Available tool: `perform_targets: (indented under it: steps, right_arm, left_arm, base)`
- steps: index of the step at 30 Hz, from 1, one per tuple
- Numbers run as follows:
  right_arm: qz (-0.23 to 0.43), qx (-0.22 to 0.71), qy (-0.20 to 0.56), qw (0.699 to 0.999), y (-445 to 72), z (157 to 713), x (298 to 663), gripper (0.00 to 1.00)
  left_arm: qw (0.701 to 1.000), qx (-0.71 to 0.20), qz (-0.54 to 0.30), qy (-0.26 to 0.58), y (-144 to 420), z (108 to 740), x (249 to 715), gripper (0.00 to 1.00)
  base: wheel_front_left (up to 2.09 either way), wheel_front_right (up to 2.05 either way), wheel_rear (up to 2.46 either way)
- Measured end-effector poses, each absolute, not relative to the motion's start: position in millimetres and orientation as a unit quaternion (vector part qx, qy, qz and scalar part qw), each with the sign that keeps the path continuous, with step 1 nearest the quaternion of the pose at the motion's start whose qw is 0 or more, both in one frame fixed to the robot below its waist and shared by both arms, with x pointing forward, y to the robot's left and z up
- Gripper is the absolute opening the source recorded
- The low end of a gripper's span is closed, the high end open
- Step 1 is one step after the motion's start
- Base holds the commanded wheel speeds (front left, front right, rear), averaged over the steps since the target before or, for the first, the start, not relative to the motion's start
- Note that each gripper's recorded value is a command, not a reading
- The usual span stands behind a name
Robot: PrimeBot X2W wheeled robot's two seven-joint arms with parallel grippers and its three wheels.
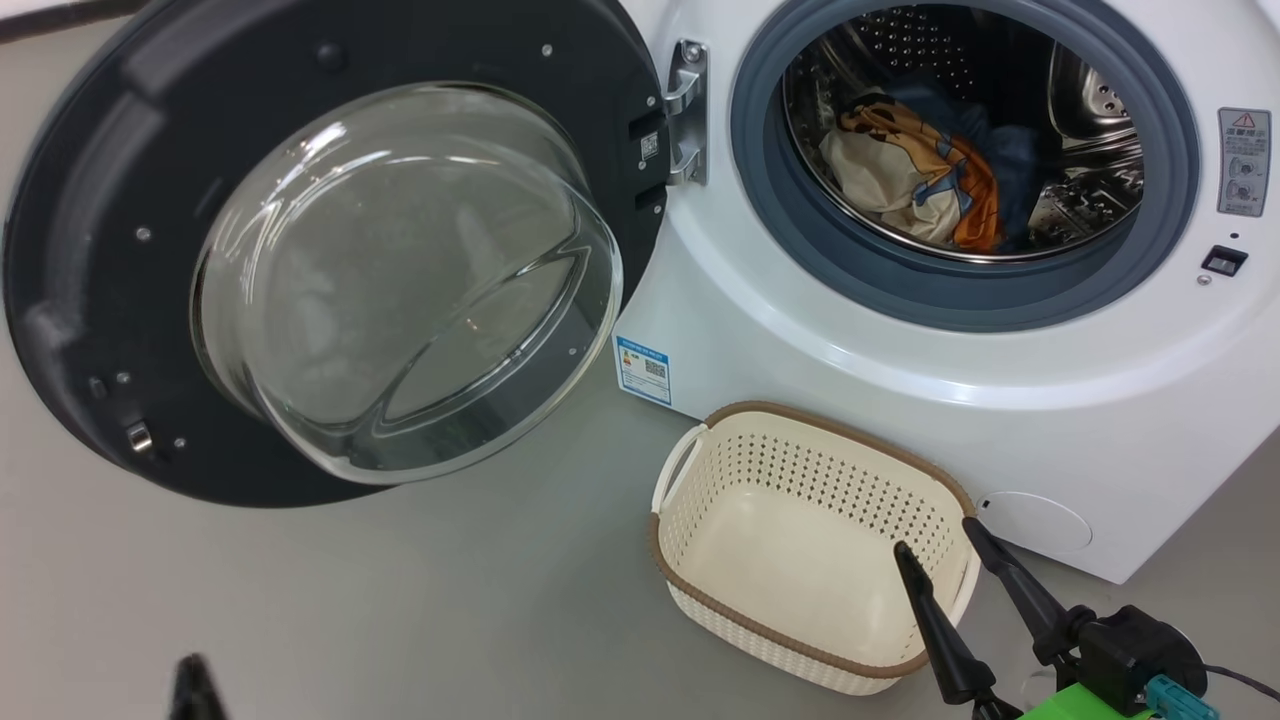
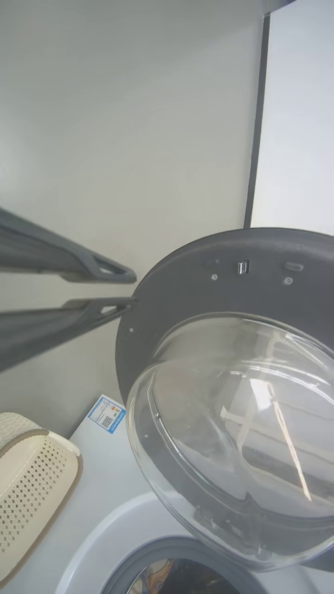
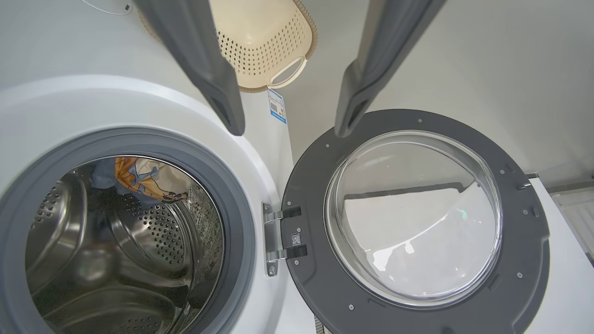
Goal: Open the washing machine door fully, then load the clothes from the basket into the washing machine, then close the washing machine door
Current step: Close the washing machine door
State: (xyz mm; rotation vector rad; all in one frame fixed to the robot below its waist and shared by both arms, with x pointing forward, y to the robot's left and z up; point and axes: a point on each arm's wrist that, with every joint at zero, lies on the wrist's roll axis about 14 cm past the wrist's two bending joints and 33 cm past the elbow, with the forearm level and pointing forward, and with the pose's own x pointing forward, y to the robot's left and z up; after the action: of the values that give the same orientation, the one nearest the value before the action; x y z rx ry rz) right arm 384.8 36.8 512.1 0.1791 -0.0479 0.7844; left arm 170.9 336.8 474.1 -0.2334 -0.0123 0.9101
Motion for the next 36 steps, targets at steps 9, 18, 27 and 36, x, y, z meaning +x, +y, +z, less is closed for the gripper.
perform_targets:
  steps: [9,18,27,36]
  right_arm:
    - [0.382,0.087,-0.023,0.920,37.1,512.1,384.3,1.00]
    - [0.379,0.086,-0.027,0.921,35.1,515.2,383.0,1.00]
    - [0.375,0.086,-0.028,0.923,32.0,515.6,382.6,1.00]
    - [0.362,0.085,-0.021,0.928,20.2,509.8,380.8,1.00]
  left_arm:
    - [0.812,-0.186,0.545,-0.102,415.7,496.2,114.2,0.00]
    - [0.745,-0.228,0.597,-0.191,474.9,506.9,72.6,0.00]
    - [0.686,-0.318,0.600,-0.259,550.4,540.1,68.2,0.00]
    - [0.647,-0.397,0.588,-0.279,584.0,559.6,96.1,0.00]
  base:
    - [0.00,0.00,0.00]
    - [0.00,0.00,0.00]
    - [0.00,0.00,0.00]
    - [0.00,0.00,0.00]
